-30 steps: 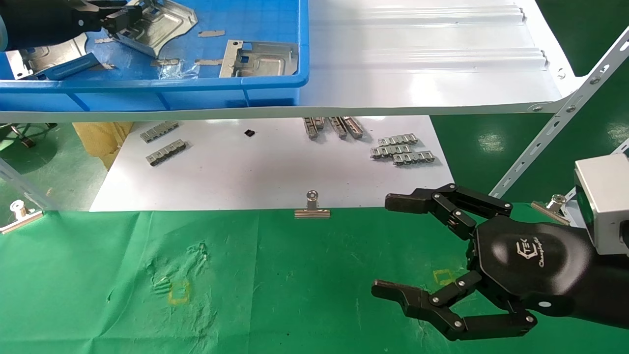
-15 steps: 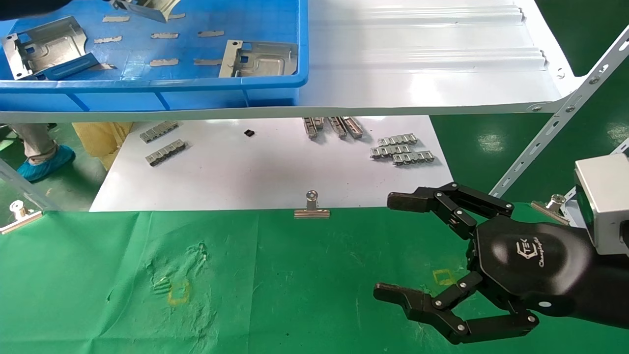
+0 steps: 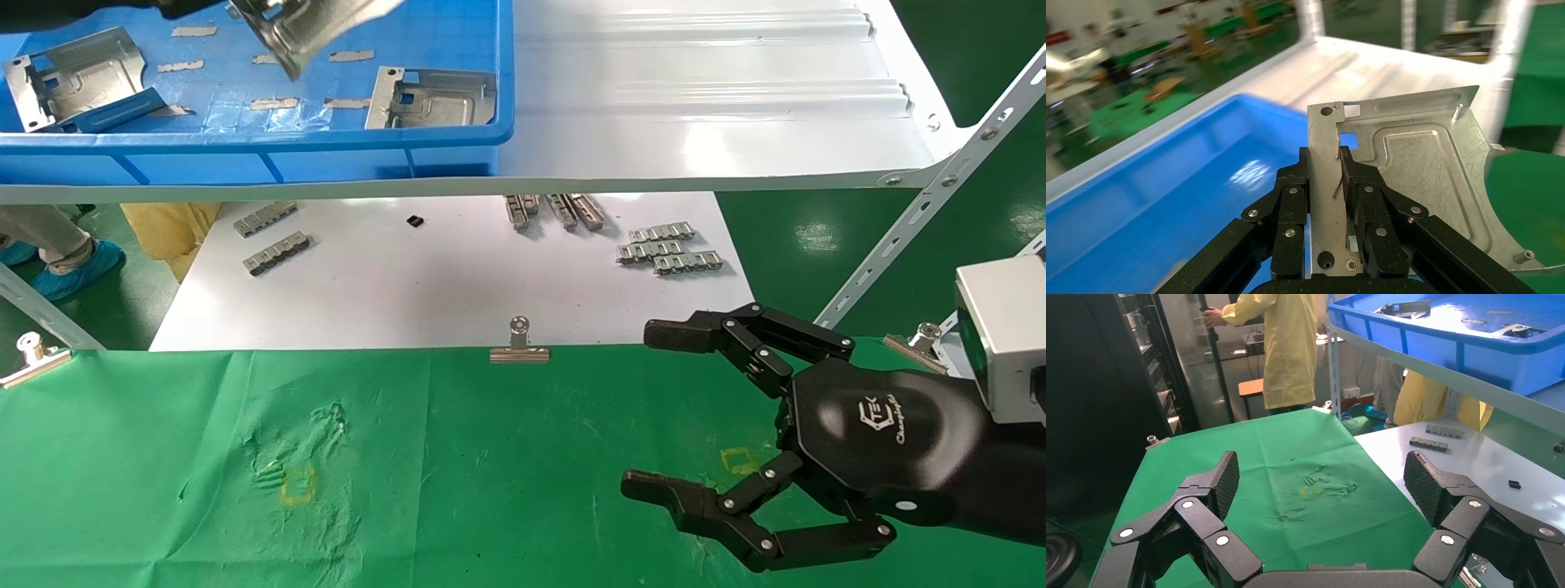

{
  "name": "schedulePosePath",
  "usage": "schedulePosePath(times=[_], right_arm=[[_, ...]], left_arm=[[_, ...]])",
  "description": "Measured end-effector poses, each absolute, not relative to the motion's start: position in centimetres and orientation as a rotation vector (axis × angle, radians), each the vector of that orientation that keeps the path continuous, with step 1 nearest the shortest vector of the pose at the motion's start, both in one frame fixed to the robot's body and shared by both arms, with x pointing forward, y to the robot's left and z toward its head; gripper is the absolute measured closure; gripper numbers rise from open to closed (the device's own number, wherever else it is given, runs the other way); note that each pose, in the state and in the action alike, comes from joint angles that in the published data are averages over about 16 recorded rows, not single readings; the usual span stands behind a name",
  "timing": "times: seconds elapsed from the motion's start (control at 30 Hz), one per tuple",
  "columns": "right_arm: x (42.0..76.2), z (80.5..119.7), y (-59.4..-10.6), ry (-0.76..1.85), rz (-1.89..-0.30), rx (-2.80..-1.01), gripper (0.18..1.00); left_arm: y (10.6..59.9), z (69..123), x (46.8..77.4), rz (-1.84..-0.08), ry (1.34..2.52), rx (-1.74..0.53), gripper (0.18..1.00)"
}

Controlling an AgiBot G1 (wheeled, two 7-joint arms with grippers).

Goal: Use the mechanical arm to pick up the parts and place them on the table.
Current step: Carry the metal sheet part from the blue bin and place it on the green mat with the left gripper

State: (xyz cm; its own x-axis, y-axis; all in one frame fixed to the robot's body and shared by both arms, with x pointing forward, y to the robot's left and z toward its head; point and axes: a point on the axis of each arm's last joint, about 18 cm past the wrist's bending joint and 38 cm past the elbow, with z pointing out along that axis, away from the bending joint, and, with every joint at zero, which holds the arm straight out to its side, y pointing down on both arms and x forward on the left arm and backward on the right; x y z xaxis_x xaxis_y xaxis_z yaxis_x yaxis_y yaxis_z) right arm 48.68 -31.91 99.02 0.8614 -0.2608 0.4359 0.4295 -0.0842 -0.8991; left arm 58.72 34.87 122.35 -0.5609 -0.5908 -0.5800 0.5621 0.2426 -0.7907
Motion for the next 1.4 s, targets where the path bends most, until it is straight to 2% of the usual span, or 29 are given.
schedulePosePath(times=[0.43, 0.77, 1.2, 1.4], right_arm=[[48.7, 99.0, -31.9, -0.137, -0.576, -1.553, 0.178], [48.7, 99.0, -31.9, -0.137, -0.576, -1.553, 0.178], [48.7, 99.0, -31.9, -0.137, -0.576, -1.553, 0.178], [48.7, 99.0, -31.9, -0.137, -0.576, -1.553, 0.178]], left_arm=[[35.1, 118.6, 55.9, -1.433, 1.621, 0.230, 0.914], [36.3, 112.9, 54.9, -1.308, 1.714, 0.328, 0.914], [39.0, 104.0, 58.4, -0.961, 1.940, 0.372, 0.915], [39.5, 100.6, 60.2, -0.854, 2.037, 0.390, 0.915]])
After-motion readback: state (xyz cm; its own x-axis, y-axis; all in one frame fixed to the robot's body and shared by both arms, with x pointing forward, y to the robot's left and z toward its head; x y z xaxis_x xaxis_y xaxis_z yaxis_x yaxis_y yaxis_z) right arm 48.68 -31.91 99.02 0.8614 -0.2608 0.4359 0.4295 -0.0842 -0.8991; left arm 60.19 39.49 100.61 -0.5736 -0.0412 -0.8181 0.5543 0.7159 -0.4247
